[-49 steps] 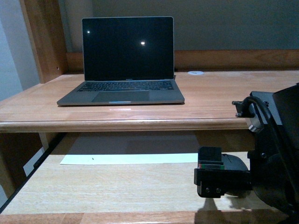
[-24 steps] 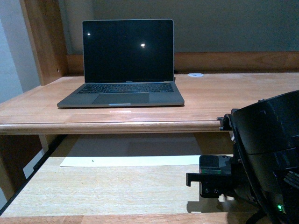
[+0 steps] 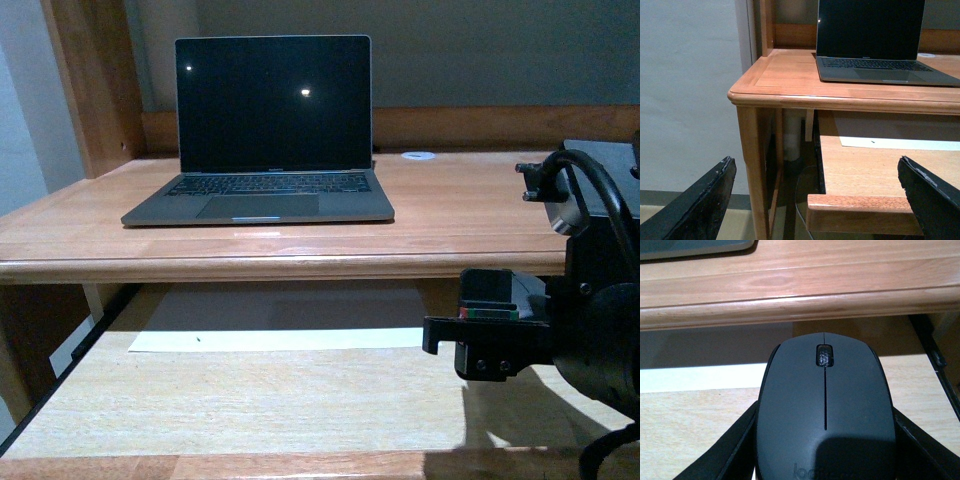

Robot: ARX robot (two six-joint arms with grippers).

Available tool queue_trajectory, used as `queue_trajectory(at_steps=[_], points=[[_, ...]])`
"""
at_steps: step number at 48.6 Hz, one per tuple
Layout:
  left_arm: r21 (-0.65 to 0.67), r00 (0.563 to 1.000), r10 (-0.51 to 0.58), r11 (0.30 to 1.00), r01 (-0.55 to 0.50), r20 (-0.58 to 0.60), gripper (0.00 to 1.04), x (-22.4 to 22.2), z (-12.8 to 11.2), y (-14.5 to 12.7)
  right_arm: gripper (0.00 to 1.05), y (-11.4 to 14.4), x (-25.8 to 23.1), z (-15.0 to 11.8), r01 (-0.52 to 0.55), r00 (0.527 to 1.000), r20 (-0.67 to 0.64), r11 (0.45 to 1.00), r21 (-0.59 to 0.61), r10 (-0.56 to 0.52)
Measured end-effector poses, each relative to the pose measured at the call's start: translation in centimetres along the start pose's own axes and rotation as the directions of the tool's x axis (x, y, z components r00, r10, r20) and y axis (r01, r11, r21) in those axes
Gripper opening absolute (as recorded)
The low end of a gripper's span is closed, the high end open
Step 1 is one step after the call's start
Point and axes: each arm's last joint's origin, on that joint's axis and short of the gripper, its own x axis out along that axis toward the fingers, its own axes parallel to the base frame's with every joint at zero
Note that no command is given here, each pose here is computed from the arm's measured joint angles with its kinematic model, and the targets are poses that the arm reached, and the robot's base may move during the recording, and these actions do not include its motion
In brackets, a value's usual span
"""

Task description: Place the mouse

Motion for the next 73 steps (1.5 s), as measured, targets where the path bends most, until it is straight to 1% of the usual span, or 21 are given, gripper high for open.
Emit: queue_trajectory(at_steps=[11,18,26,30,36,52,59,67,73], points=[[0.000,1.000,0.001,1.000,-0.001,-0.002,0.98,0.0,0.0,0.0,0.63,-0.4,0.3,-0.3,0.012,1.000,-0.002,1.000,0.008,-0.012],[0.000,1.000,0.002,1.000,-0.002,-0.001,0.98,0.0,0.0,0.0,0.63,-1.0,1.7,0.0,0.056,0.998,-0.009,0.998,0.020,-0.056],[-0.001,1.000,-0.003,1.000,0.003,0.000,0.98,0.0,0.0,0.0,0.63,-1.5,3.7,0.8,0.106,0.994,0.002,0.994,0.036,-0.106],[-0.002,1.000,0.001,1.000,-0.001,0.002,0.98,0.0,0.0,0.0,0.63,-1.5,5.5,1.9,0.119,0.993,0.020,0.992,0.050,-0.120],[-0.002,1.000,0.001,1.000,-0.001,0.002,0.98,0.0,0.0,0.0,0.63,-1.0,6.5,3.2,0.094,0.993,0.068,0.995,0.040,-0.096],[-0.002,1.000,0.000,1.000,0.000,0.000,0.98,0.0,0.0,0.0,0.63,-0.9,6.8,3.0,0.087,0.994,0.060,0.996,0.018,-0.088],[-0.002,1.000,0.000,1.000,0.000,0.000,0.98,0.0,0.0,0.0,0.63,-1.1,10.4,3.0,0.108,0.994,0.034,0.994,0.015,-0.108],[-0.002,1.000,0.000,1.000,0.000,0.000,0.98,0.0,0.0,0.0,0.63,-3.1,15.2,2.4,0.181,0.983,-0.020,0.983,0.013,-0.181],[-0.002,1.000,0.000,1.000,0.000,0.000,0.98,0.0,0.0,0.0,0.63,-4.9,18.2,2.8,0.226,0.974,-0.015,0.974,0.032,-0.225]])
